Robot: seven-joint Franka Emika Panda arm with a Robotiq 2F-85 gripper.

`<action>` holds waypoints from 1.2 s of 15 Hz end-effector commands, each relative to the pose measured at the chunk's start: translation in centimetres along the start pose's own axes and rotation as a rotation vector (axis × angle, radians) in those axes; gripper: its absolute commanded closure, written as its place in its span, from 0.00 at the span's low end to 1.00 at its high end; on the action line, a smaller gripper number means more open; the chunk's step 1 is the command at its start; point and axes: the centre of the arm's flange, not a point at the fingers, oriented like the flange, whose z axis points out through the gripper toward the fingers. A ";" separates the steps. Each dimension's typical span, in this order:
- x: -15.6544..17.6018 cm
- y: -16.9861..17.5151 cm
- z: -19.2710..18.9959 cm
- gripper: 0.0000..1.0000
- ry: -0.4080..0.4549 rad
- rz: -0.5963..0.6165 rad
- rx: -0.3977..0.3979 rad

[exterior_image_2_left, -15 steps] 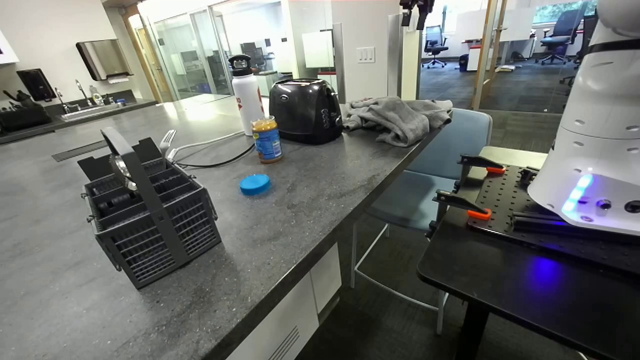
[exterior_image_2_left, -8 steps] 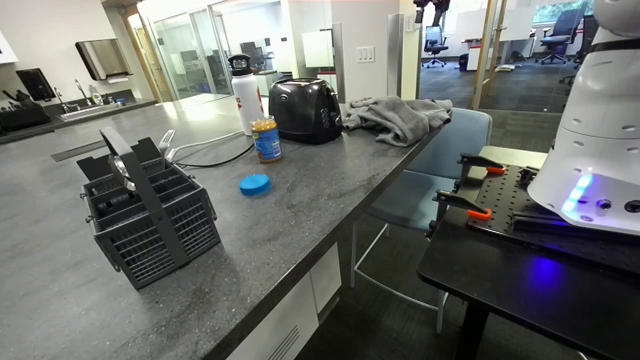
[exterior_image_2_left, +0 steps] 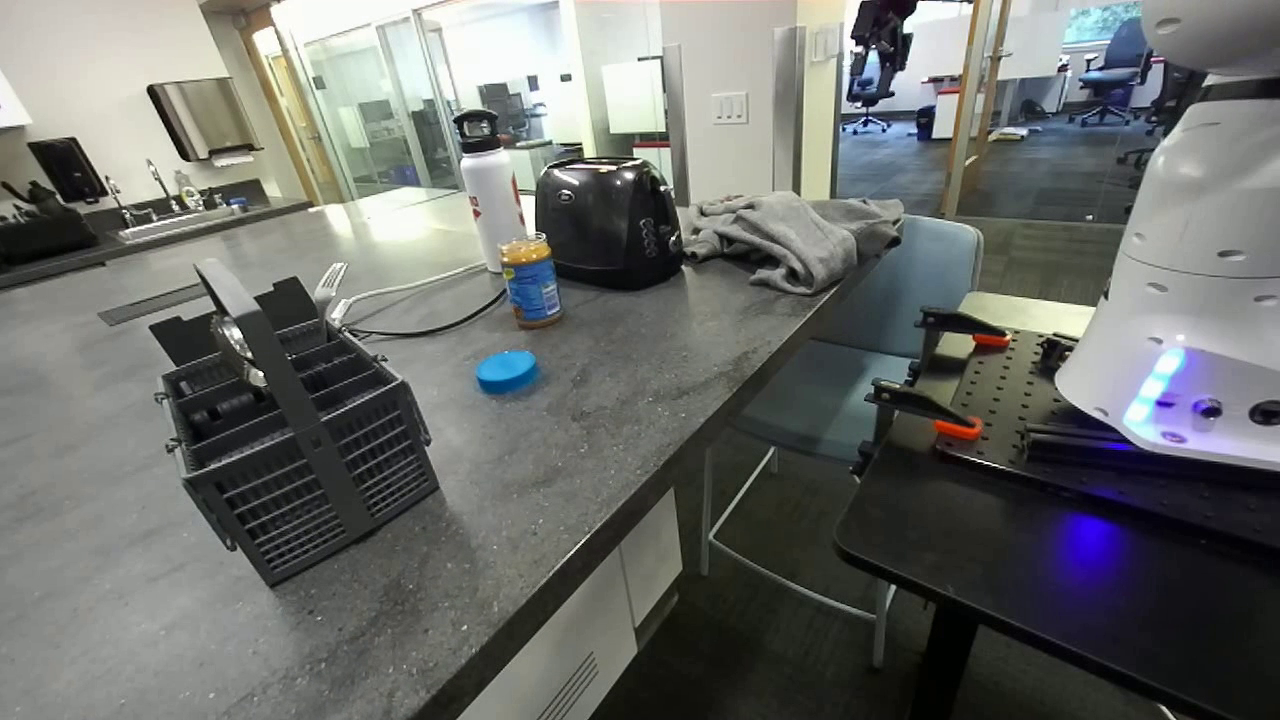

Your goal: Remove the fleece from the table and put on the blue chair

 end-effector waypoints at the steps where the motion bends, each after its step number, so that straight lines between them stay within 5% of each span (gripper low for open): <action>1: 0.5 0.7 0.7 0.00 -0.012 0.003 0.003; 6: 0.3 0.9 0.5 0.00 -0.005 0.004 0.002; 18: 9.5 10.4 2.3 0.00 -0.052 -0.095 0.019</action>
